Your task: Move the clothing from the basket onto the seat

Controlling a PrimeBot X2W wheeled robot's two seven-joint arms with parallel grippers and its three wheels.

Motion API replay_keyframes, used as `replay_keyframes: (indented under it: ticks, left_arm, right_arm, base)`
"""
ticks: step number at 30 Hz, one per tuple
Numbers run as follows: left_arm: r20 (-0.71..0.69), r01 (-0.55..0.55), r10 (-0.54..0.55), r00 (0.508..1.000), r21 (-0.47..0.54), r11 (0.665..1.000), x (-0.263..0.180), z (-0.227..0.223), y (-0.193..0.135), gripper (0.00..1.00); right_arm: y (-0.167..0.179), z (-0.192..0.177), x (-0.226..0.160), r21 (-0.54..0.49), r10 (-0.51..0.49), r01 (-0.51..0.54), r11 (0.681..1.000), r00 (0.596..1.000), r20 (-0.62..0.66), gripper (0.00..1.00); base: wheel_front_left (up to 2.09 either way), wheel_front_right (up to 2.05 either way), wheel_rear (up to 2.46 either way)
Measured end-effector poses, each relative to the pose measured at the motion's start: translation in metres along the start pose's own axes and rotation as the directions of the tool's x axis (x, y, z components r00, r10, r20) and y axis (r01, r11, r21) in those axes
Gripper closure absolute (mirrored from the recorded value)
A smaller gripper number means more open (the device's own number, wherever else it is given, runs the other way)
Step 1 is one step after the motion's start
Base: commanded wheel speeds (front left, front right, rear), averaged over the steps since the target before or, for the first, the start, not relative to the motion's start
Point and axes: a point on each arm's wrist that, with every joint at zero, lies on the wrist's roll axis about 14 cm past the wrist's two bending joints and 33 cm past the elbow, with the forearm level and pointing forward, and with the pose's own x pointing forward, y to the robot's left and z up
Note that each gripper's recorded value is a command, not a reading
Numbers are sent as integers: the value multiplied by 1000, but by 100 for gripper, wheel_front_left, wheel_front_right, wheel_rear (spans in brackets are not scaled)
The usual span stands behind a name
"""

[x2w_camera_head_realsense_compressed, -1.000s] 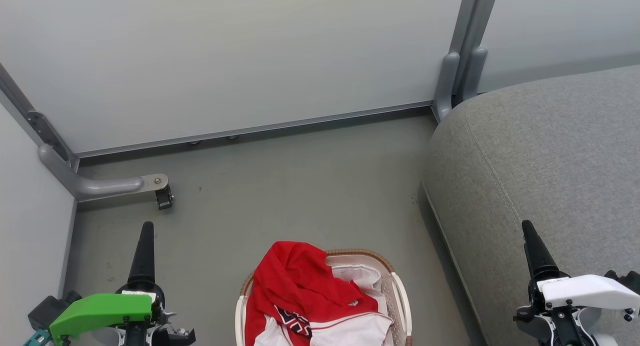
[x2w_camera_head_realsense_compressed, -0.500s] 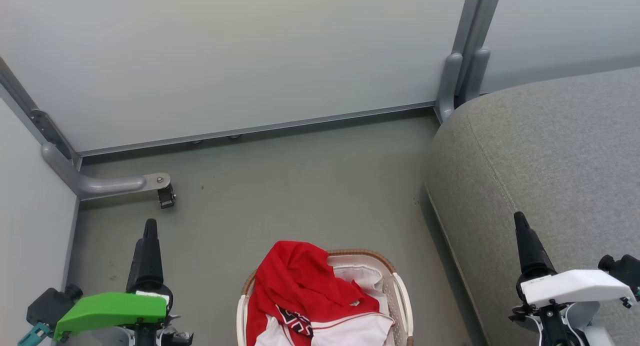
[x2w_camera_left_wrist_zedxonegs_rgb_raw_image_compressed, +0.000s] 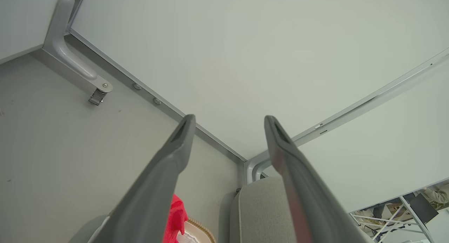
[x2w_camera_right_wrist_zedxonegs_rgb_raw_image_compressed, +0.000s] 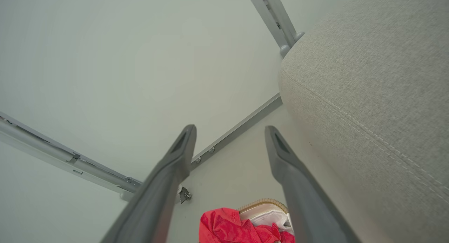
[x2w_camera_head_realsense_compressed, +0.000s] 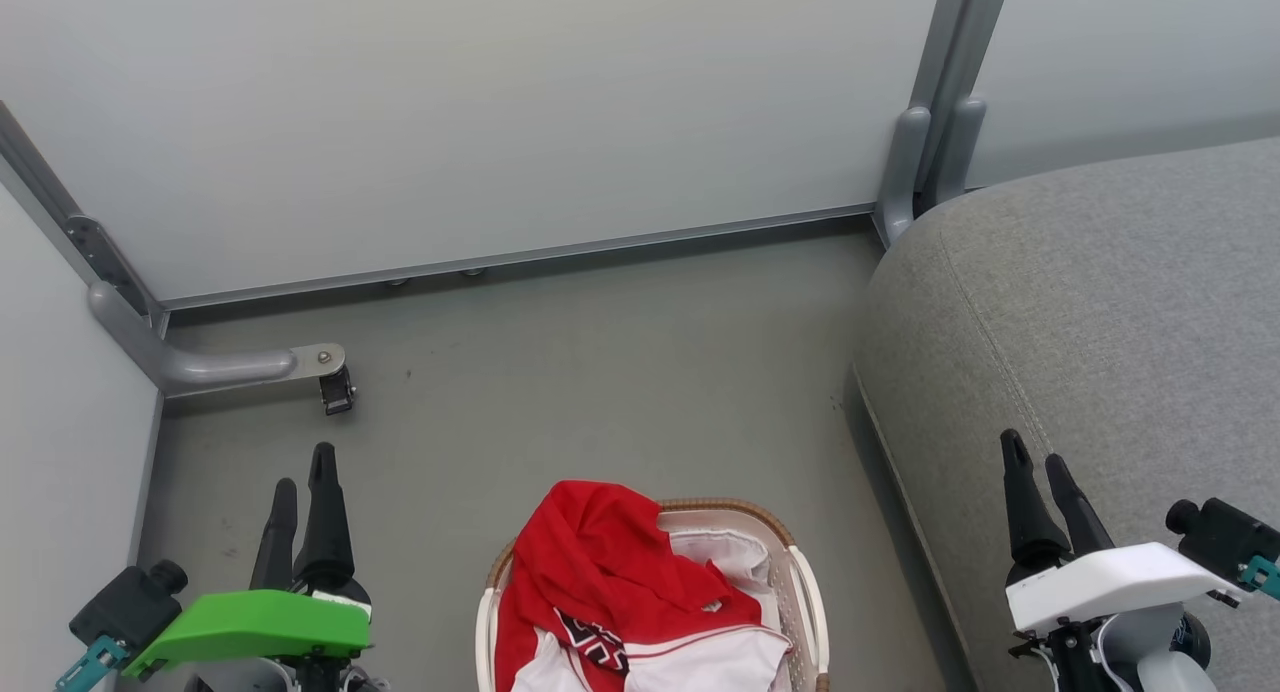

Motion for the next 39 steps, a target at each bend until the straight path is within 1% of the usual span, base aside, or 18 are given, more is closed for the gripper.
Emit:
replay_keyframes:
  ticks: [4,10,13,18,23,29,39]
  left_arm:
    - [4,-1,1,1000,35,999,-1,0,1,0]
    - [-3,0,0,1000,132,991,-4,-3,3,0]
    - [-5,0,1,1000,161,987,-6,-4,4,0]
    - [-27,12,-5,1000,252,968,-10,-12,5,0]
    - [-32,20,-11,999,297,955,-11,-14,4,0]
    - [-50,29,-11,999,368,930,-15,-21,6,0]
    - [-63,32,-5,998,436,900,-20,-26,12,0]
  right_arm:
    - [2,-3,-2,-59,9,-9,998,1000,-9,0]
    - [4,-7,-2,-140,24,-26,990,1000,-16,0]
    - [7,-8,-2,-179,35,-37,983,999,-19,0]
    - [11,-10,-2,-237,53,-57,970,998,-22,0]
    - [15,-12,-2,-288,72,-76,955,997,-26,0]
    - [20,-15,-2,-345,94,-101,933,995,-36,0]
    - [27,-19,-4,-426,126,-133,895,991,-45,0]
  base:
    - [0,0,0]
    - [0,0,0]
    - [0,0,0]
    - [0,0,0]
    - [0,0,0]
    - [0,0,0]
    - [0,0,0]
